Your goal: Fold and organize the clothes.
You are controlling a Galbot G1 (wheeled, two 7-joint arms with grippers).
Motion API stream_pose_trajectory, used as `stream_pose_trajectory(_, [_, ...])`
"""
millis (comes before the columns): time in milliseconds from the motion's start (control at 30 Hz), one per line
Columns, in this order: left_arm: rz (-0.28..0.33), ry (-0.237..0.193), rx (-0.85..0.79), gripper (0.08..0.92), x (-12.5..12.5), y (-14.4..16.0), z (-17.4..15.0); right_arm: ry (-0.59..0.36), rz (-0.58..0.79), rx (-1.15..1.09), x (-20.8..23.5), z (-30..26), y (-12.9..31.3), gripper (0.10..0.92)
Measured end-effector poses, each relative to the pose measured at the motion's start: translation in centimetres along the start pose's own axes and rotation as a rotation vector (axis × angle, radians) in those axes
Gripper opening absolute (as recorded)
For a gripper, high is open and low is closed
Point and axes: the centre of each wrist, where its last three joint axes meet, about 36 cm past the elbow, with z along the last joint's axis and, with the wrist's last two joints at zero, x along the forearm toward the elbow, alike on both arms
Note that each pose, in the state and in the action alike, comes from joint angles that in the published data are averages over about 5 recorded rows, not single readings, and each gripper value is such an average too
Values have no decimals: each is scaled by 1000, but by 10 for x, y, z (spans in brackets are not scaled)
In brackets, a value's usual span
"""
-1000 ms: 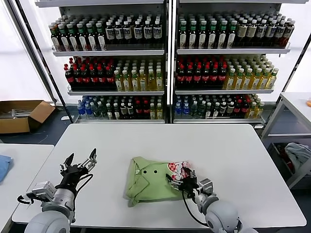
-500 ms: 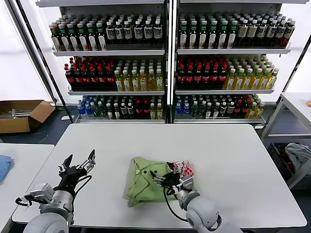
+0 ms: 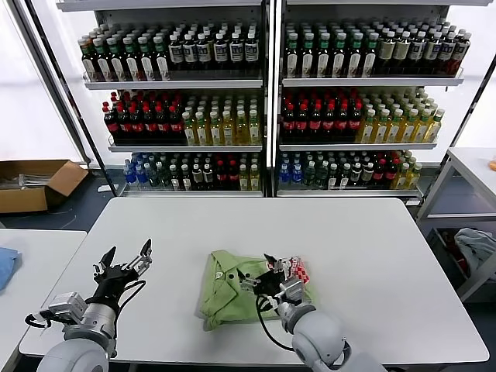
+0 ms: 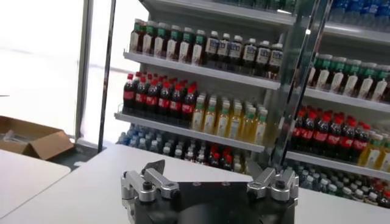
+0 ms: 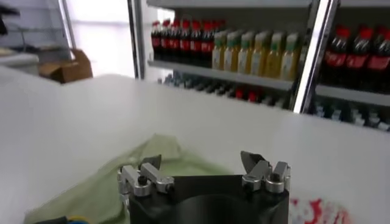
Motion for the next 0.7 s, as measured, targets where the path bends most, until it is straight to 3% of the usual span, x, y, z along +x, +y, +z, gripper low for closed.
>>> stream_pose_trajectory(367, [35, -28, -30, 823, 0, 11, -2, -198, 134, -64, 56, -22, -60, 823])
stream_pose_trajectory(700, [106, -70, -114, 823, 8, 34, 0, -259, 262, -84, 126, 5, -111, 823])
